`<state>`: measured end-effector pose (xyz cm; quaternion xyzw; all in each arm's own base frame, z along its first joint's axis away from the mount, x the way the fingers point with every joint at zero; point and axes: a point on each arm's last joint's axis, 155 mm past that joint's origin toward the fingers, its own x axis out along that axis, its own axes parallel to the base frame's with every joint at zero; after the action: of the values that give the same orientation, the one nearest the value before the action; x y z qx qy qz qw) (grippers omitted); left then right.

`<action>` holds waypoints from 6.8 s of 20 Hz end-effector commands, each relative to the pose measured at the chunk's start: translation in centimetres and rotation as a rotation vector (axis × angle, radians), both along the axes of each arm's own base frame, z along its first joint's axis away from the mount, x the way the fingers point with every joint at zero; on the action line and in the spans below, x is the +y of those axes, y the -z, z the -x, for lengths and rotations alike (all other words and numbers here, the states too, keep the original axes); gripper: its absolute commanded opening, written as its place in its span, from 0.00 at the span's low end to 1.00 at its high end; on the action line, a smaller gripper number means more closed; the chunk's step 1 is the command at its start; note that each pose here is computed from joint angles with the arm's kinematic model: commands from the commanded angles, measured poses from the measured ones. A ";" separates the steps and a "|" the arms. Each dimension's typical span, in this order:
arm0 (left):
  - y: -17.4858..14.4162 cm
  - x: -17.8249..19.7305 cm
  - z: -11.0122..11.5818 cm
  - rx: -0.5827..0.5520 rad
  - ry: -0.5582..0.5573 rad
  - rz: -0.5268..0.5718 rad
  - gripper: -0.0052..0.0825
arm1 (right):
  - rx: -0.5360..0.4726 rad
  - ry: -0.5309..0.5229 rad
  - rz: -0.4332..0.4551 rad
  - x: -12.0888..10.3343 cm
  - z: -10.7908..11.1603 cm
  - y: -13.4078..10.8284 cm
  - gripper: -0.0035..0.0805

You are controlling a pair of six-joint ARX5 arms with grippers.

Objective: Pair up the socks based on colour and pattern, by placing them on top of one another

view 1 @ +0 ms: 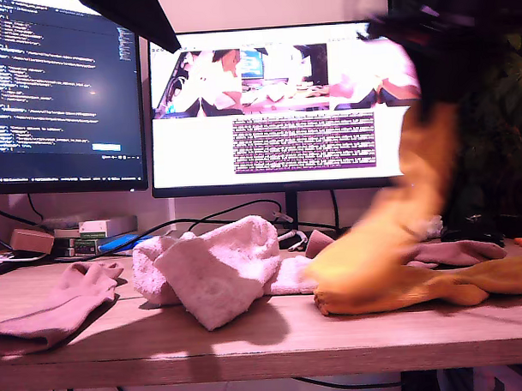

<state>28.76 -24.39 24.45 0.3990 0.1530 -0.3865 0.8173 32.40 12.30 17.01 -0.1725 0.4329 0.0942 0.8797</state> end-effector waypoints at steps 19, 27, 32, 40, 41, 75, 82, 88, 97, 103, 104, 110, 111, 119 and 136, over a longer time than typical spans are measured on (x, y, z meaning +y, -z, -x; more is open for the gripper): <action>0.9 0.3 0.4 0.039 0.001 -0.023 0.03 | 0.092 0.285 0.032 -6.7 0.5 8.4 0.49; 1.6 0.5 1.0 0.071 0.010 -0.043 0.03 | 0.106 0.264 0.090 -8.0 0.8 7.4 0.53; 1.6 0.5 1.0 0.072 0.010 -0.044 0.03 | 0.067 0.258 0.140 -9.8 -0.2 6.3 0.53; 1.9 0.6 1.3 0.097 0.022 -0.037 0.03 | 0.087 0.180 0.081 -8.6 -0.5 6.3 0.44; 1.9 0.5 1.4 0.107 0.032 -0.024 0.03 | 0.087 0.158 0.057 -7.8 -0.5 6.2 0.36; 2.7 3.1 -2.6 0.239 -0.137 0.302 0.03 | -0.441 -0.278 -0.225 -1.1 2.1 -3.4 0.03; 3.0 3.1 -2.4 0.254 -0.135 0.297 0.03 | -0.321 -0.622 -0.102 4.3 -4.1 0.5 0.03; 2.9 3.1 -2.4 0.254 -0.135 0.297 0.03 | -0.266 -0.758 0.019 6.6 -10.5 3.0 0.37; 2.9 3.1 -2.4 0.253 -0.135 0.297 0.03 | -0.162 -0.832 0.090 8.1 -13.0 8.1 0.40; 2.9 3.1 -2.4 0.253 -0.136 0.297 0.03 | -0.112 -0.870 0.081 9.4 -12.6 11.1 0.40; 2.9 3.1 -2.4 0.253 -0.136 0.298 0.03 | -0.112 -0.874 0.080 9.6 -12.6 11.3 0.40; 3.0 3.1 -2.4 0.253 -0.136 0.297 0.03 | -0.132 -0.885 0.075 10.2 -13.2 12.3 0.39; 3.0 3.1 -2.4 0.253 -0.136 0.297 0.03 | -0.139 -0.880 0.081 10.2 -13.6 12.5 0.34; 2.6 3.0 -2.6 0.235 -0.130 0.299 0.03 | -0.204 -0.840 0.043 11.9 -15.0 8.8 0.03; -2.3 1.1 -4.3 -0.020 0.020 0.340 0.52 | -0.374 -1.151 -0.170 19.9 -3.8 -9.6 0.03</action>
<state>33.00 -22.96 26.87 0.2620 0.0770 -0.4069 0.8717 37.24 31.23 26.43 -0.3231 0.1051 0.5423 0.7684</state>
